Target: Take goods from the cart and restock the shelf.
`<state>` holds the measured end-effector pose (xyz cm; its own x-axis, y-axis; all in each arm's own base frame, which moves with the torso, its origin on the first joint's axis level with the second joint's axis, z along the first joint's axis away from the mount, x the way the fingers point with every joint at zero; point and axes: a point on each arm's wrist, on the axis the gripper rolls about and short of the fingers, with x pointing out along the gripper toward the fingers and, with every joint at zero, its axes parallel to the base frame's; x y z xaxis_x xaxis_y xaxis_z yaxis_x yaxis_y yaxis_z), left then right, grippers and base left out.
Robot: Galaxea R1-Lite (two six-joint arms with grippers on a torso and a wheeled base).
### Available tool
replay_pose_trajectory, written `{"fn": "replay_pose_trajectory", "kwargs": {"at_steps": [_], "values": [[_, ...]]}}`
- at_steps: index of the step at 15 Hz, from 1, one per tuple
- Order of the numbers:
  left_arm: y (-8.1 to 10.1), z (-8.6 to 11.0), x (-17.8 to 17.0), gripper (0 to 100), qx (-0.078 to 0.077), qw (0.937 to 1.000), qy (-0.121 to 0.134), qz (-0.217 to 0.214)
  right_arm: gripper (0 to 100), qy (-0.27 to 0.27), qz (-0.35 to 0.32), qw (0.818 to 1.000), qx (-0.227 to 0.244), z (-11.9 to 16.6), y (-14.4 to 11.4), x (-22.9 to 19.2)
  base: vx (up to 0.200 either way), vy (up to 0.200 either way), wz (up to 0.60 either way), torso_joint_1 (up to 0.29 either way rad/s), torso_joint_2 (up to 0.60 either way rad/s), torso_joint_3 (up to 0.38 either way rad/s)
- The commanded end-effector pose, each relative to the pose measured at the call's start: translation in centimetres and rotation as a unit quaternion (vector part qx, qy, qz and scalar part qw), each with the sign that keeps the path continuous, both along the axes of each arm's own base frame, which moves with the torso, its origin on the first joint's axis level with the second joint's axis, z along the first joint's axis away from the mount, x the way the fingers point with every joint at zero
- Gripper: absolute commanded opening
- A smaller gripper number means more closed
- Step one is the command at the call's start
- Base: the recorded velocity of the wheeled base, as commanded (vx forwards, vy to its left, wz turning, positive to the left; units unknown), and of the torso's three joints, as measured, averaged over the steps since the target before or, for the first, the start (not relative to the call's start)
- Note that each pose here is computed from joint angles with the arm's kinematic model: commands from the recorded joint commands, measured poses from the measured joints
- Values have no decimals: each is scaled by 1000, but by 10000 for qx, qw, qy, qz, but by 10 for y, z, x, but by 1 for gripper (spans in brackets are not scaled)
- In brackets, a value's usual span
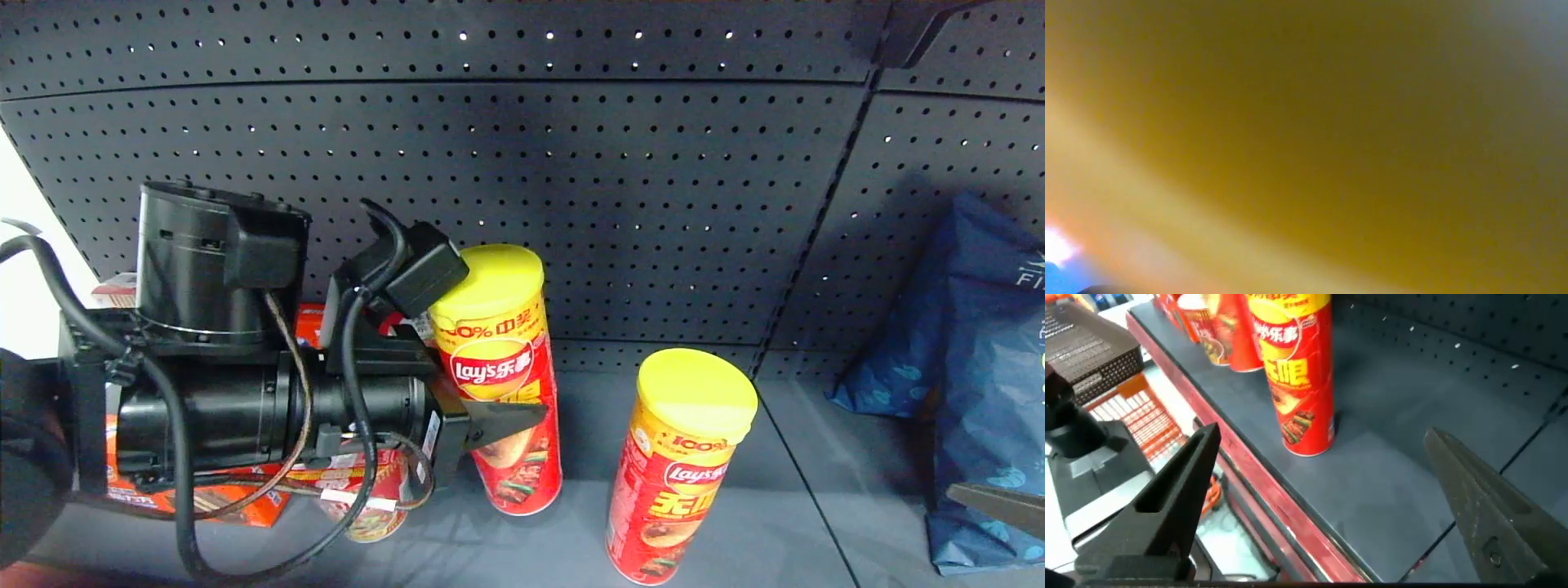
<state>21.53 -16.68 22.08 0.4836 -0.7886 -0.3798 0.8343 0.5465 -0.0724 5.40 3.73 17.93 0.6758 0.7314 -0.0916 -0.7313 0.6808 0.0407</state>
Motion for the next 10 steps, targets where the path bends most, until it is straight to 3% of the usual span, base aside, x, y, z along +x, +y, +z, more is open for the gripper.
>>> {"fn": "replay_pose_trajectory", "kwargs": {"at_steps": [1,3,4,7,10], "values": [[-5,-5,18,0,45,9999,93,74,100,-77,-14,10000,40,0,-2,-3,0,0,0,0,0,0],[-5,-9,29,0,79,9998,150,142,100,-116,-5,9999,53,3,-2,-3,0,0,0,0,0,0],[-5,-14,37,0,166,9996,143,175,100,-178,-14,9998,94,4,-3,-5,0,0,0,0,0,0],[-3,-18,57,0,386,9990,-158,154,100,-234,-167,9995,120,0,-7,-10,0,0,0,0,0,0],[-13,-16,69,0,442,9985,-310,64,100,-247,-167,9995,127,0,-8,-11,0,0,0,0,0,0]]}}
